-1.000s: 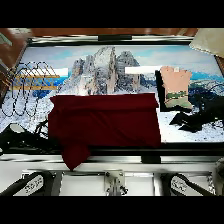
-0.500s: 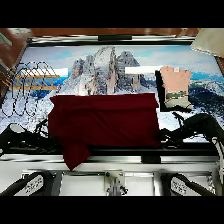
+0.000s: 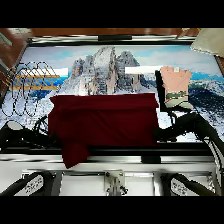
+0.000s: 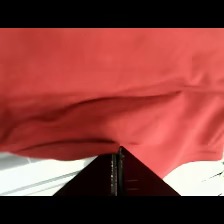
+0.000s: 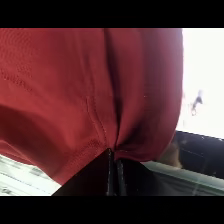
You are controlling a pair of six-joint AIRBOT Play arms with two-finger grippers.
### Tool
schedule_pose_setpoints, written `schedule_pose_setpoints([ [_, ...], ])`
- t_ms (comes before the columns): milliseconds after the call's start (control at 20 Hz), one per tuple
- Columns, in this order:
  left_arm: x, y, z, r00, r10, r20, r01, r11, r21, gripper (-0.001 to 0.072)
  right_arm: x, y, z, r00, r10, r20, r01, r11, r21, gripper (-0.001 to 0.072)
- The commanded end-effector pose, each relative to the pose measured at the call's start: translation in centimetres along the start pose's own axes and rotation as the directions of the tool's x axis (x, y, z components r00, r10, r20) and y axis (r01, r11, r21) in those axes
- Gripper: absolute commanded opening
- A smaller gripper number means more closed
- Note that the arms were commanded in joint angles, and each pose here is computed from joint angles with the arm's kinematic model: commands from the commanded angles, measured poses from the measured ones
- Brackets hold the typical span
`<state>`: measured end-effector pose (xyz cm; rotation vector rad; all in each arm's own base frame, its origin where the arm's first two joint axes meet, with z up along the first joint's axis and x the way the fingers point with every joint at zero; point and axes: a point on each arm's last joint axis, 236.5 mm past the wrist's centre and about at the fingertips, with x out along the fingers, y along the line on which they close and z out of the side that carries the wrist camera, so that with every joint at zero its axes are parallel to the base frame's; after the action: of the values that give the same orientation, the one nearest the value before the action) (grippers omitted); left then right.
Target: Fold the shirts.
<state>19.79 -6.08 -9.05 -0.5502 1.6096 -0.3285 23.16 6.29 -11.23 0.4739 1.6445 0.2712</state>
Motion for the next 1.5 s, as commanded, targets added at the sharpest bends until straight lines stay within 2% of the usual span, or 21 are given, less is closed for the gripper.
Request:
schedule_pose_setpoints([
  [0,-3.4,-1.3,3.5,0.996,0.012,0.089,-0.024,0.991,0.129,0.0034,-1.6,1.3,1.8,0.999,0.019,0.041,-0.016,0.997,-0.070,0.0072],
  [150,-8.1,-2.7,9.3,0.963,0.037,0.268,-0.091,0.977,0.193,0.0033,-5.4,2.3,7.8,0.972,-0.002,0.236,0.028,0.994,-0.108,0.0071],
  [300,-9.2,-3.5,13.3,0.957,0.028,0.287,-0.085,0.978,0.189,0.0033,-8.6,2.9,14.0,0.912,-0.006,0.411,0.035,0.997,-0.063,0.0070],
  [550,-10.1,-5.9,22.1,0.924,-0.108,0.366,0.057,0.987,0.149,0.0033,-8.2,3.1,20.0,0.904,0.004,0.428,0.015,0.999,-0.042,0.0070],
  [650,-10.5,-6.5,24.9,0.916,-0.124,0.382,0.072,0.986,0.148,0.0033,-7.2,4.0,22.3,0.898,0.006,0.441,0.021,0.998,-0.057,0.0071],
  [950,-5.8,-6.2,27.1,0.945,-0.128,0.302,0.103,0.990,0.096,0.0035,-3.5,5.3,26.7,0.873,-0.007,0.487,0.028,0.999,-0.035,0.0072],
  [1000,-5.3,-5.9,27.1,0.948,-0.127,0.292,0.109,0.991,0.076,0.0056,-3.4,5.4,26.7,0.874,-0.007,0.486,0.027,0.999,-0.035,0.0079],
  [1050,-5.1,-5.8,27.1,0.949,-0.127,0.288,0.110,0.991,0.075,0.0202,-3.4,5.5,26.6,0.875,-0.006,0.484,0.028,0.999,-0.038,0.0195],
  [1100,-5.2,-5.8,27.1,0.949,-0.127,0.290,0.110,0.991,0.075,0.0490,-3.7,5.7,26.3,0.880,-0.003,0.474,0.031,0.998,-0.052,0.0489],
  [1150,-5.6,-6.0,27.0,0.948,-0.129,0.291,0.110,0.991,0.080,0.0711,-4.3,5.7,25.9,0.891,-0.006,0.454,0.051,0.995,-0.087,0.0561],
  [1300,-8.0,-6.4,26.8,0.944,-0.143,0.296,0.116,0.988,0.105,0.0714,-7.1,4.0,24.7,0.895,-0.081,0.439,0.147,0.982,-0.118,0.0592],
  [1400,-9.5,-6.9,26.3,0.946,-0.154,0.284,0.122,0.984,0.127,0.0713,-8.0,2.0,24.2,0.889,-0.156,0.430,0.212,0.974,-0.085,0.0592],
  [1450,-10.0,-7.2,25.9,0.948,-0.159,0.276,0.125,0.983,0.136,0.0713,-7.7,1.2,24.0,0.893,-0.181,0.412,0.234,0.969,-0.082,0.0646],
])
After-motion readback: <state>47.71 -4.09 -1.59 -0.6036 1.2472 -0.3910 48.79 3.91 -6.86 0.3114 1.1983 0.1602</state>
